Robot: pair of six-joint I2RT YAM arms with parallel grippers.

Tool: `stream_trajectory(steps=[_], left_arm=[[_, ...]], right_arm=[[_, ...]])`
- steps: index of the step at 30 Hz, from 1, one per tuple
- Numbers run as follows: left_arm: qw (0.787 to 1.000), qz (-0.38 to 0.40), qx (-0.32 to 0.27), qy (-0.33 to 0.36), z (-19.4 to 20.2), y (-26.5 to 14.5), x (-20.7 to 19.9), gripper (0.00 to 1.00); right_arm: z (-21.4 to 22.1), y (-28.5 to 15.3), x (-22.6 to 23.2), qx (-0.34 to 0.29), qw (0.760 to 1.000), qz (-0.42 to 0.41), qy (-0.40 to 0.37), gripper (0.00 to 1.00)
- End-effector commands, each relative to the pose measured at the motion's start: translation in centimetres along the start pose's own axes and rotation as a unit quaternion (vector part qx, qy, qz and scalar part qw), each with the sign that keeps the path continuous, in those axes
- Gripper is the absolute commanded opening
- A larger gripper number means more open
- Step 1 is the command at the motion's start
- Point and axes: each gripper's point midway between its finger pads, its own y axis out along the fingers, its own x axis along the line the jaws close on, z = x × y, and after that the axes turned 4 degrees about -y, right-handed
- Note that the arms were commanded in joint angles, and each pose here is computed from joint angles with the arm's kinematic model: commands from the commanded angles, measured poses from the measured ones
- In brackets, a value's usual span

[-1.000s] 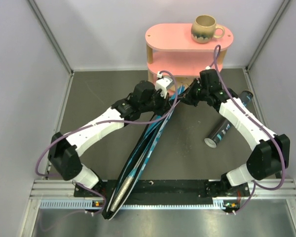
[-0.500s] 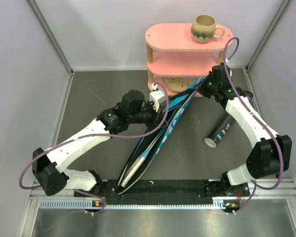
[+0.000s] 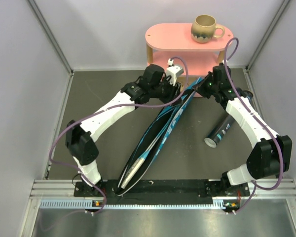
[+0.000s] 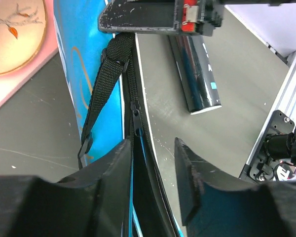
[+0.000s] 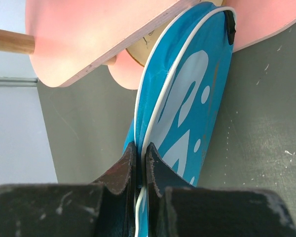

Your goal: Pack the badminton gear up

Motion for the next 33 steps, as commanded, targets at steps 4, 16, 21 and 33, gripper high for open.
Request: stream_trajectory(steps=[4,16,21,33], left_arm=[[1.000,-0.010,0.017,0.002,0.0,1.4,0.8,0.49],[1.000,-0.011,0.006,0.006,-0.8,2.7,1.2,0.41],[1.000,-0.016,0.006,0.005,-1.0,3.0,1.5,0.37],[1.000,-0.013,0.020,0.000,-0.2,4.0,1.7,0.34]], right_arm=[[-2.4,-2.1,4.0,-0.041,0.996,-0.077,-0.010,0.00],[-2.5,-2.1,4.5,-0.041,0.995,-0.088,-0.004,0.00],[-2.4,-2.1,4.5,-0.039,0.995,-0.088,-0.005,0.00],[-2.5,-2.2,4.7,-0.040,0.995,-0.091,-0.004,0.00]])
